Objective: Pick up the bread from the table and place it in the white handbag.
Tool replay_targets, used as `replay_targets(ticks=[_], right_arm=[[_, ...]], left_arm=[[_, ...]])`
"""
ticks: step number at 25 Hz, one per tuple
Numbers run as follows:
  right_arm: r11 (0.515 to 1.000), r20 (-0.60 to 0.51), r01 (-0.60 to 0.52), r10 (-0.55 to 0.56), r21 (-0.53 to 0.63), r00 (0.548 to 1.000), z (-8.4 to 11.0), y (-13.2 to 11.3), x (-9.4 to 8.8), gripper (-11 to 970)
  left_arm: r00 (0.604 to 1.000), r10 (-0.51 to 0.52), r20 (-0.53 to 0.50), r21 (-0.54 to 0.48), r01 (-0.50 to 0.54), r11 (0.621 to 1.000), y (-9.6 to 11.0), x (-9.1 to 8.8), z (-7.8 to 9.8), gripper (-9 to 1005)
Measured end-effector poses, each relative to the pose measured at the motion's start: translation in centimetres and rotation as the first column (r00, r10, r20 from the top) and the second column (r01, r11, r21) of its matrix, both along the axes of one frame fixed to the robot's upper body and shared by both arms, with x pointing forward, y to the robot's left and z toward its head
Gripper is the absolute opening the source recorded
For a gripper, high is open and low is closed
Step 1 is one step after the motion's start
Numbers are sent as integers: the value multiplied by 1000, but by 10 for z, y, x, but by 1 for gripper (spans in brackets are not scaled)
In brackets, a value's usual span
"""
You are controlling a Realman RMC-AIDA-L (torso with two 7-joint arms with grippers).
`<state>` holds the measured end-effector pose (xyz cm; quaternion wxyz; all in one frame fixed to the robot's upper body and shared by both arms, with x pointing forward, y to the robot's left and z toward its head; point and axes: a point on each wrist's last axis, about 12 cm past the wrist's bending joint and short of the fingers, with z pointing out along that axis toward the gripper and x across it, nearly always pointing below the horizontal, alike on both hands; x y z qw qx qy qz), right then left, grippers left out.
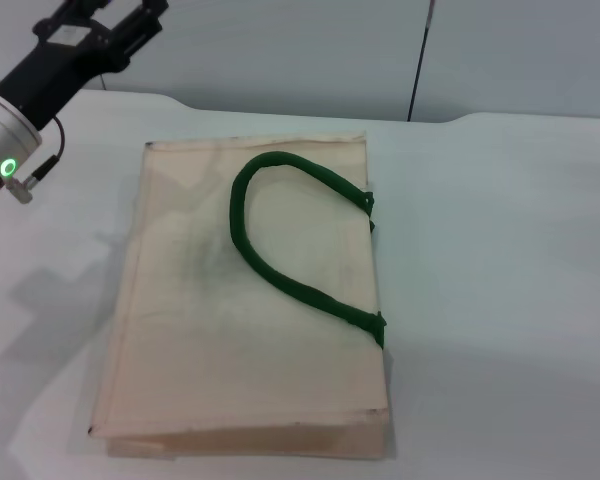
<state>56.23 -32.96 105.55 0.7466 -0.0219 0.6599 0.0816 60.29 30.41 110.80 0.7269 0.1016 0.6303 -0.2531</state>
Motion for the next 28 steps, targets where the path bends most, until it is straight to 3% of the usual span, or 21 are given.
replay_targets(ticks=[8, 28], right_arm=[[1000, -2, -2, 2, 18, 1000, 0, 3, 1, 893], [1000, 1, 12, -12, 28, 1000, 0, -1, 0, 893]], left_arm=[[999, 5, 39, -4, -5, 1000, 3, -11, -4, 819], [1000, -6, 30, -2, 6, 1000, 4, -13, -6, 819]])
